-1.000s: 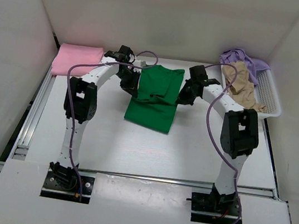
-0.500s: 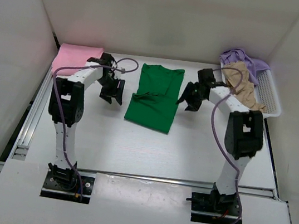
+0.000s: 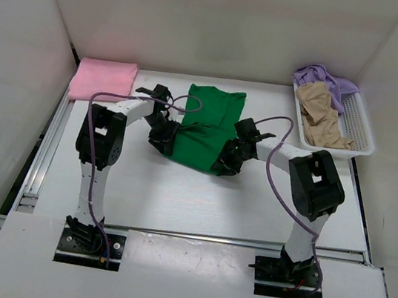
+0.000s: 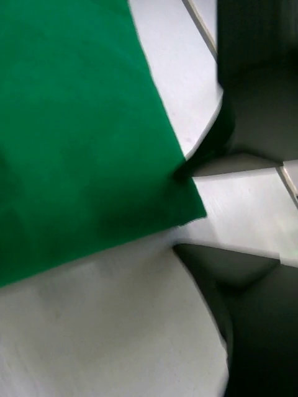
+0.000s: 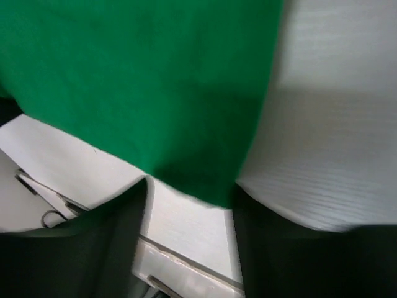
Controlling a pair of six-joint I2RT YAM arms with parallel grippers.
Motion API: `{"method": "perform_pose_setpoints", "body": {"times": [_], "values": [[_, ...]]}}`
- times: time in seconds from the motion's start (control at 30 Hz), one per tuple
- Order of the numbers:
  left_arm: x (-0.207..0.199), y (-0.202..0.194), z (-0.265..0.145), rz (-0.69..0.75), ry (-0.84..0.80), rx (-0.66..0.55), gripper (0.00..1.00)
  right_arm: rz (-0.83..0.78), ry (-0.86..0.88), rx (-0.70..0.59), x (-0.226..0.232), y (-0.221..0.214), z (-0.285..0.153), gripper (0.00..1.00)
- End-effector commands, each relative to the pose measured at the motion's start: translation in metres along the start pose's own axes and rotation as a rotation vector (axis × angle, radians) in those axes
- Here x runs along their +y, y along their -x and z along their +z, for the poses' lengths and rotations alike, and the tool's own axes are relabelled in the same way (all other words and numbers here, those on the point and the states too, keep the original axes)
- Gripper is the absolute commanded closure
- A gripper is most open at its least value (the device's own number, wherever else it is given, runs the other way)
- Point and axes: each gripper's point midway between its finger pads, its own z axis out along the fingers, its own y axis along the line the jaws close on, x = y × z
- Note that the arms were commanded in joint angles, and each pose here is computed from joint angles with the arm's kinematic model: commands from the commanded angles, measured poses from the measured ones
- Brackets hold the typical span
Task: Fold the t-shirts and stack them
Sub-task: Fold the folded rectangular tshirt in 1/3 of the way
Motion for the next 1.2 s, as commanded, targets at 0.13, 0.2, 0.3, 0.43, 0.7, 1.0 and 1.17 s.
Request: {"method": "perform_pose_setpoints", "body": {"times": [0.13, 0.2, 0.3, 0.43, 0.7, 1.0, 1.17], "values": [[-0.013, -0.003, 0.019, 0.043, -0.031, 0.029, 0.90, 0.076, 0.001, 0.003, -0.008, 0.002, 0.013, 0.90], [-0.023, -0.011, 0.015, 0.067, -0.025, 0.033, 0.90, 0.084, -0.001, -0.016, -0.013, 0.004, 0.006, 0.99], [-0.016, -0.042, 0.006, 0.068, 0.041, 0.062, 0.90, 0.068, -0.007, -0.010, -0.018, -0.007, -0.006, 1.00], [-0.022, -0.092, -0.011, 0.084, 0.077, 0.119, 0.90, -0.069, -0.057, 0.034, -0.037, -0.037, -0.030, 1.00], [-0.040, -0.161, -0.042, 0.169, 0.147, 0.219, 0.52, -0.195, -0.082, 0.160, -0.076, -0.127, -0.058, 0.67], [-0.049, -0.135, -0.062, 0.234, 0.212, 0.139, 0.41, -0.141, -0.071, 0.118, -0.098, -0.142, -0.054, 0.41], [-0.094, -0.084, -0.079, 0.402, 0.227, -0.111, 0.43, -0.161, -0.075, -0.029, -0.081, -0.114, -0.072, 0.66]]}}
